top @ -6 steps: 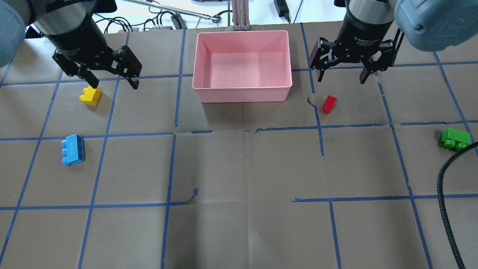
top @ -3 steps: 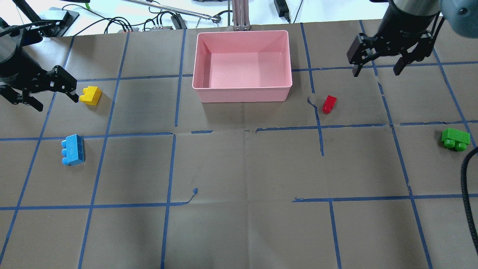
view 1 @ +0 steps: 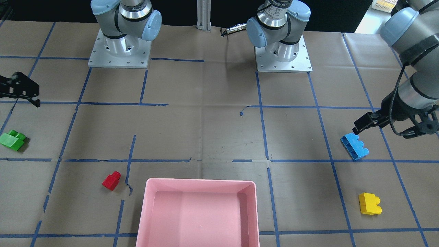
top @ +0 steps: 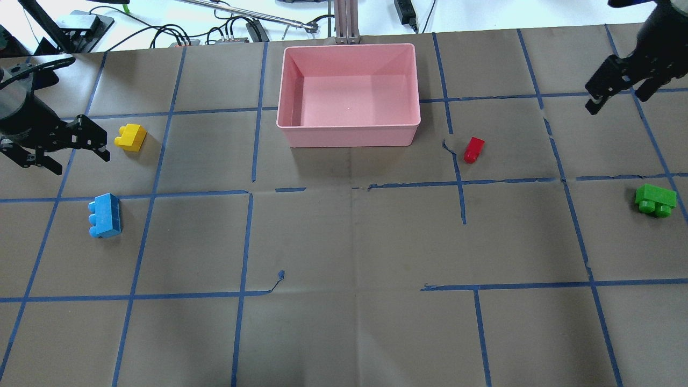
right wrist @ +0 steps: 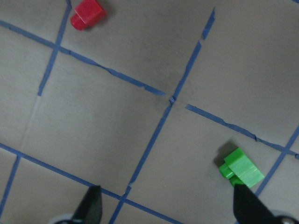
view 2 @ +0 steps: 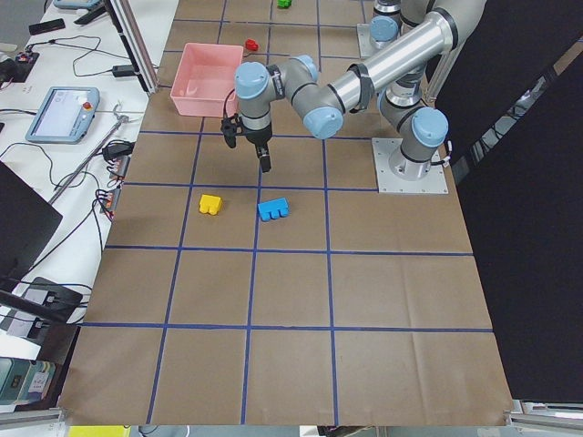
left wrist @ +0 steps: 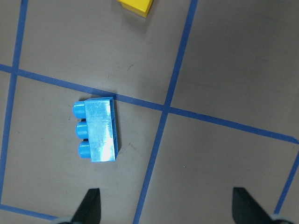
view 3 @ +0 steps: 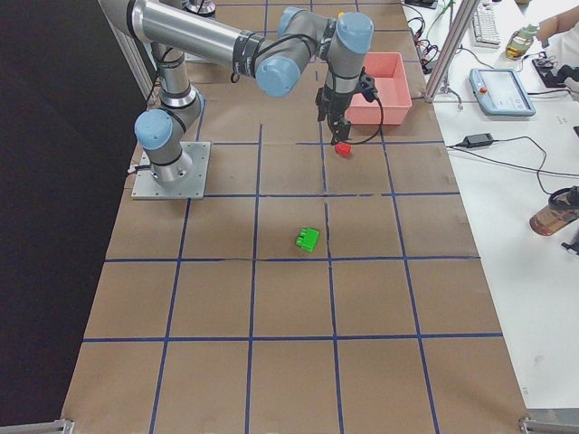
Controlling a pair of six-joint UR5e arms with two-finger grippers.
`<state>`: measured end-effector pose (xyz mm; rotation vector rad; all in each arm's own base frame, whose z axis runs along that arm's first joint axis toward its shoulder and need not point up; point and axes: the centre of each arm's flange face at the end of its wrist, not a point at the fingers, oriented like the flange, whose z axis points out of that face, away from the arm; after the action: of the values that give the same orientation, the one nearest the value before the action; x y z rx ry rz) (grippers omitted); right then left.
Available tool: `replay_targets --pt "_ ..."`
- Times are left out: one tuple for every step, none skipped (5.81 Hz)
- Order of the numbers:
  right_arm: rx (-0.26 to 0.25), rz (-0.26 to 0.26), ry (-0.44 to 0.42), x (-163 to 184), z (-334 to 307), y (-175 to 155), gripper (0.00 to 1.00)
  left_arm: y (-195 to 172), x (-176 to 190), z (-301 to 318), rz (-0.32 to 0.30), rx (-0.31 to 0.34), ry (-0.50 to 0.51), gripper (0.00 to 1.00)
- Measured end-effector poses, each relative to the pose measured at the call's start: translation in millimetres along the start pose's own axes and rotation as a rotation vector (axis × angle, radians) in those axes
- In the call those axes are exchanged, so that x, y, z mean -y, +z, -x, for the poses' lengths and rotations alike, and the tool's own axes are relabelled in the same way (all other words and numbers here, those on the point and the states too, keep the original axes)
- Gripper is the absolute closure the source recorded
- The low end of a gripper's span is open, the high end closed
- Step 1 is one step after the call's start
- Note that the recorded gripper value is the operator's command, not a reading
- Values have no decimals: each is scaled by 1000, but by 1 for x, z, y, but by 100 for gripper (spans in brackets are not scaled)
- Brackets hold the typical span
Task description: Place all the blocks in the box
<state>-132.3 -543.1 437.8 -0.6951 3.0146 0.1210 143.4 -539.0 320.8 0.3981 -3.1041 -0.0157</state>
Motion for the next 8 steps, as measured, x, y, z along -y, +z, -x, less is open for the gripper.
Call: replay_targets --pt "1 6 -34 -22 -41 14 0 26 2 7 -2 4 6 2" --pt "5 7 -30 -41 -80 33 0 51 2 19 -2 18 16 2" --pt "34 16 -41 -56 -114 60 0 77 1 34 -10 37 25 2" --pt "60 23 -120 -64 -141 92 0 99 -3 40 -10 48 31 2" --pt "65 26 -236 -66 -157 125 0 112 -8 42 4 53 33 2" --pt "57 24 -350 -65 -164 160 0 122 -11 45 19 52 32 3" --pt "28 17 -445 -66 -162 193 0 129 -14 53 32 50 22 3" --pt "-16 11 -530 -69 -154 221 0 136 -18 61 47 48 9 5"
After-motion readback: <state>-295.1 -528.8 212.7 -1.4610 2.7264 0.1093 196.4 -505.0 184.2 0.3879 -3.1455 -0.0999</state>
